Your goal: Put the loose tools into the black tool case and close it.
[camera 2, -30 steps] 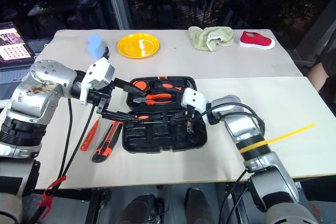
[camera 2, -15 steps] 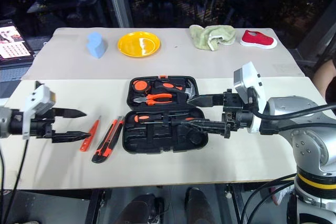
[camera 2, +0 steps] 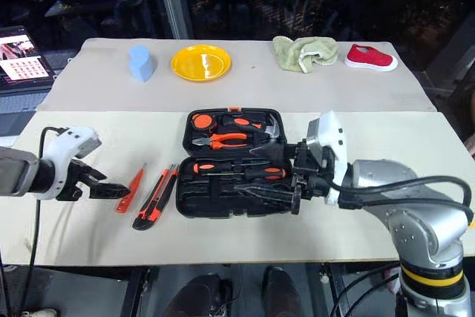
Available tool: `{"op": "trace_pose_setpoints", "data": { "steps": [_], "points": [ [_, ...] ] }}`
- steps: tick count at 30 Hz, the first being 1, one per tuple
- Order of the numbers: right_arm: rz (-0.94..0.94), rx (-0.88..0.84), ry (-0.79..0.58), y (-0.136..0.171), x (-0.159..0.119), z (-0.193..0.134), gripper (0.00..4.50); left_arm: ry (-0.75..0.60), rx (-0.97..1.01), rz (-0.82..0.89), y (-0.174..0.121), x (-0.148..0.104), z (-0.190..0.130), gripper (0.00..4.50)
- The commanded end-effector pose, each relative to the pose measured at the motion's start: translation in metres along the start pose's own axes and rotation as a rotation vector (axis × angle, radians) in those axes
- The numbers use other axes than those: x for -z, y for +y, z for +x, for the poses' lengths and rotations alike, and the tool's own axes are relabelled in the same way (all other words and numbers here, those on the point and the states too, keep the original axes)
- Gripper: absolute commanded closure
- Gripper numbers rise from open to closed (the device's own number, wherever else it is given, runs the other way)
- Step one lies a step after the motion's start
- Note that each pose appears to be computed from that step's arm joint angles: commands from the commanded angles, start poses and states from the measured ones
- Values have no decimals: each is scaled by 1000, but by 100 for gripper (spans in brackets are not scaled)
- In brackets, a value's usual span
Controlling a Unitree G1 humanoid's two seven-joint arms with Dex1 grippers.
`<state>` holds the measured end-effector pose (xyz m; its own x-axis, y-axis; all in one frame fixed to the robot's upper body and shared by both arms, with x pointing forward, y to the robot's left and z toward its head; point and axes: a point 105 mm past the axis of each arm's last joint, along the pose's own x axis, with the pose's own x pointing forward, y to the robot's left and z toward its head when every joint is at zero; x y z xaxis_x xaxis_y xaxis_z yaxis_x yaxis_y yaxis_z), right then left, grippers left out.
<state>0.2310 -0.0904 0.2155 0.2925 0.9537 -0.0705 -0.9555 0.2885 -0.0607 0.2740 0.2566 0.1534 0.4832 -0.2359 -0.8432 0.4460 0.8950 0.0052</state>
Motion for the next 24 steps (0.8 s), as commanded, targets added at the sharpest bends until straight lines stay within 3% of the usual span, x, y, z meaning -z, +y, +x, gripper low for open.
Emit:
{"op": "trace_pose_setpoints", "data": {
  "steps": [1,11,14,23,24],
  "points": [
    [-52,14,-50,8,-10,2,2,27,-46,-27,7,-4,6,0],
    [-48,79,-75,8,-10,1,2,90,5,-18,-3,-5,34,0],
    [-54,96,-81,7,-12,-2,0,116,7,2,-2,1,48,71],
    [-53,130,-89,6,-18,-9,0,140,14,15,1,6,61,399],
    [-53,130,-86,6,-17,-10,0,140,15,15,1,7,62,408]
  ]
}}
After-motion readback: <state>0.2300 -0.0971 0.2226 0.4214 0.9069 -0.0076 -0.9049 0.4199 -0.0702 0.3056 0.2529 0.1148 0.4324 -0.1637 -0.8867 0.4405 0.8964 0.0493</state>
